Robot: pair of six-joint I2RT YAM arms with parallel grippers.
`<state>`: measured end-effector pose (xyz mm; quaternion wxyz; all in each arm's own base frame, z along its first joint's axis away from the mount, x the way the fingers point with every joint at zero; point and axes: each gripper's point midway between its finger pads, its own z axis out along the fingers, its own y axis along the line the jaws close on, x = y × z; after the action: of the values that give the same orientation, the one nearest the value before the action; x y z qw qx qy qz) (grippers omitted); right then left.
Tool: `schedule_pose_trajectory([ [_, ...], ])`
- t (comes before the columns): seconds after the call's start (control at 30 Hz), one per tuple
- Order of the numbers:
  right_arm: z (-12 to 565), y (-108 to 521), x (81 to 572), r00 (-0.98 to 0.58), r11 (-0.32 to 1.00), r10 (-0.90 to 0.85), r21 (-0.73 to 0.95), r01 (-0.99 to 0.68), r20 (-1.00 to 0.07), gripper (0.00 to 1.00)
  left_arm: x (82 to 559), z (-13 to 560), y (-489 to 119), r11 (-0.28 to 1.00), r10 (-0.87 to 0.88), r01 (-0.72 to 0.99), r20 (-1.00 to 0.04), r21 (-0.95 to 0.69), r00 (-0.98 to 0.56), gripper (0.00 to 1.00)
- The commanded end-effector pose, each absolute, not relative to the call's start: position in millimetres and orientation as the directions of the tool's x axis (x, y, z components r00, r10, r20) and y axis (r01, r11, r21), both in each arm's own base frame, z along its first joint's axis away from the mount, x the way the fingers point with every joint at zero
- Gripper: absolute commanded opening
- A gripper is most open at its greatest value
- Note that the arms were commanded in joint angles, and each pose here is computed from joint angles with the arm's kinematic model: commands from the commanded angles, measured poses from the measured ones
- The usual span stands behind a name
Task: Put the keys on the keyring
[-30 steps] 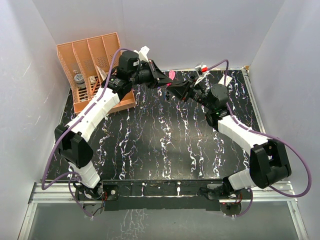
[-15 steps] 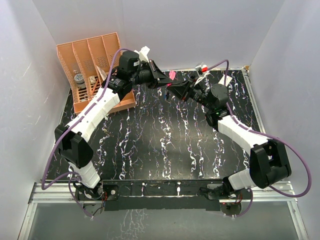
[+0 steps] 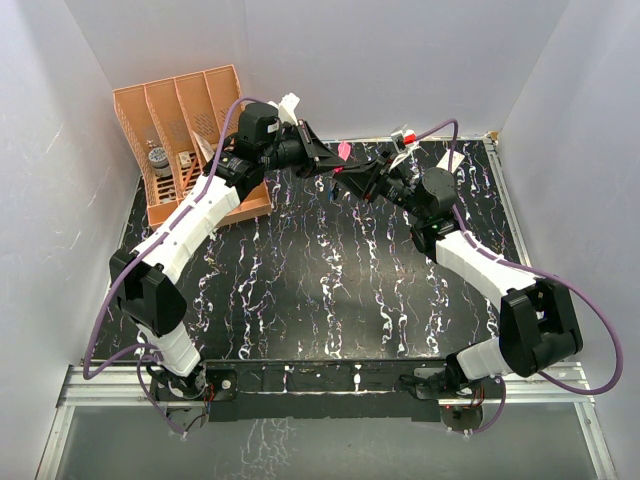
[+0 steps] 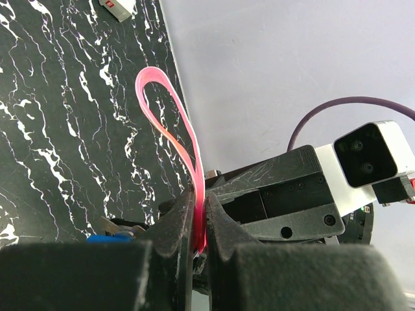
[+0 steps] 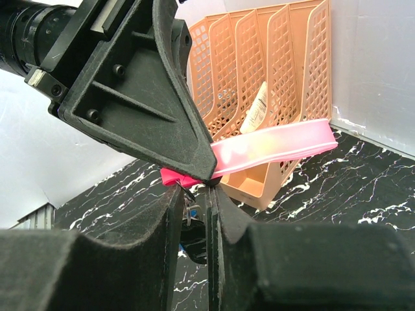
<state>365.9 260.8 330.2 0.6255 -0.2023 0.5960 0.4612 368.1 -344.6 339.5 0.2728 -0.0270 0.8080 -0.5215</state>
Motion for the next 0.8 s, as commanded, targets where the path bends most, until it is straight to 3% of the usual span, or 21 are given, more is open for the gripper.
schedule_pose_trajectory([
  [0.0, 378.2, 253.9, 363.4, 0.006, 0.509, 0.389, 0.209, -0.835, -0.921, 0.18, 353.6, 349.5, -344.2, 0.431, -0.308, 0.249, -0.401, -0.867, -0.863, 0.00],
  [0.77, 381.5, 247.9, 356.4, 0.030, 0.530, 0.378, 0.190, -0.826, -0.925, 0.00, 358.5, 341.6, -342.7, 0.450, -0.323, 0.237, -0.405, -0.861, -0.855, 0.00],
])
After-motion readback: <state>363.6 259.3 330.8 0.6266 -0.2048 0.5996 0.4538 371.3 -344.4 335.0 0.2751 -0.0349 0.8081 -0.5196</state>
